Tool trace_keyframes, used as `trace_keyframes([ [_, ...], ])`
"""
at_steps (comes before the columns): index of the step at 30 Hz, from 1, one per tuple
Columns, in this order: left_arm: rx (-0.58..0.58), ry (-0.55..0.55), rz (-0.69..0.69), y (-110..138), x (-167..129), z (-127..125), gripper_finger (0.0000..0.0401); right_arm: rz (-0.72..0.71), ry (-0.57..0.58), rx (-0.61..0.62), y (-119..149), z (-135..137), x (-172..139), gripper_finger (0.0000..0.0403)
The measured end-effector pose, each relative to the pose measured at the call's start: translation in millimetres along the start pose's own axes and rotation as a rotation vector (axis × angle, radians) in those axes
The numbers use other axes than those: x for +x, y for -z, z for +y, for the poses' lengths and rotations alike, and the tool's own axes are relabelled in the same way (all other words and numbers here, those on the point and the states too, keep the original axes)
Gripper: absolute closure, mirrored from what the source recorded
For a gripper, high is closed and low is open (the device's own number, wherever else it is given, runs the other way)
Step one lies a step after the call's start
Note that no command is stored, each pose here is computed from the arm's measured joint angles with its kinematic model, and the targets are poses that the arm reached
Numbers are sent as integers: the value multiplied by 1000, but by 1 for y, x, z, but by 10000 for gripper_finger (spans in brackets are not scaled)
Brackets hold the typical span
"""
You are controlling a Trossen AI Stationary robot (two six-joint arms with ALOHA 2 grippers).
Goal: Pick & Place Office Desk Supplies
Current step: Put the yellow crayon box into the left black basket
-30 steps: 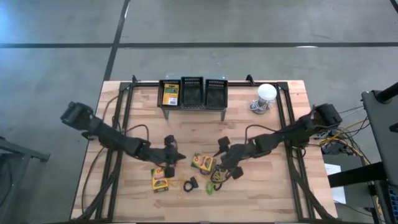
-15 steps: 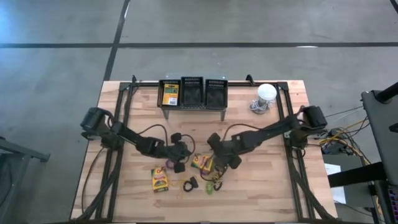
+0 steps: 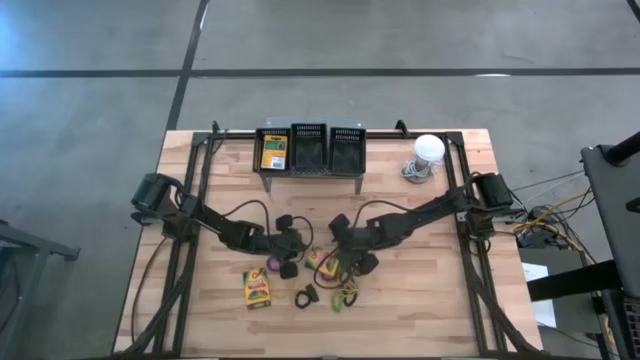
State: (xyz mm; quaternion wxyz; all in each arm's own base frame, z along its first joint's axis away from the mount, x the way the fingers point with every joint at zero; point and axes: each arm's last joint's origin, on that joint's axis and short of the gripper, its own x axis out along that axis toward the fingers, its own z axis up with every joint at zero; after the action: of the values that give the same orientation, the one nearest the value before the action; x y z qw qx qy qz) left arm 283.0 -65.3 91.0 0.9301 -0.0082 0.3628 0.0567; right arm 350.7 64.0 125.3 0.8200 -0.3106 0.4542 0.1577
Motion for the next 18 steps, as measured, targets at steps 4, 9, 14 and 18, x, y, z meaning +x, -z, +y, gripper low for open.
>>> trace_keyframes([
  [4, -3, 2, -10, -2, -1, 0, 395, -80, 29, 98, 7, 6, 6, 127],
  [9, -11, 8, -36, -16, -19, 2, 396, -209, 81, 191, 15, 12, 11, 136],
  [14, -19, 63, 2, -25, -49, 5, 397, -262, 104, 218, 20, 15, 12, 142],
  [18, -42, 148, 41, -17, -54, 5, 397, -268, 111, 192, 21, 16, 12, 145],
])
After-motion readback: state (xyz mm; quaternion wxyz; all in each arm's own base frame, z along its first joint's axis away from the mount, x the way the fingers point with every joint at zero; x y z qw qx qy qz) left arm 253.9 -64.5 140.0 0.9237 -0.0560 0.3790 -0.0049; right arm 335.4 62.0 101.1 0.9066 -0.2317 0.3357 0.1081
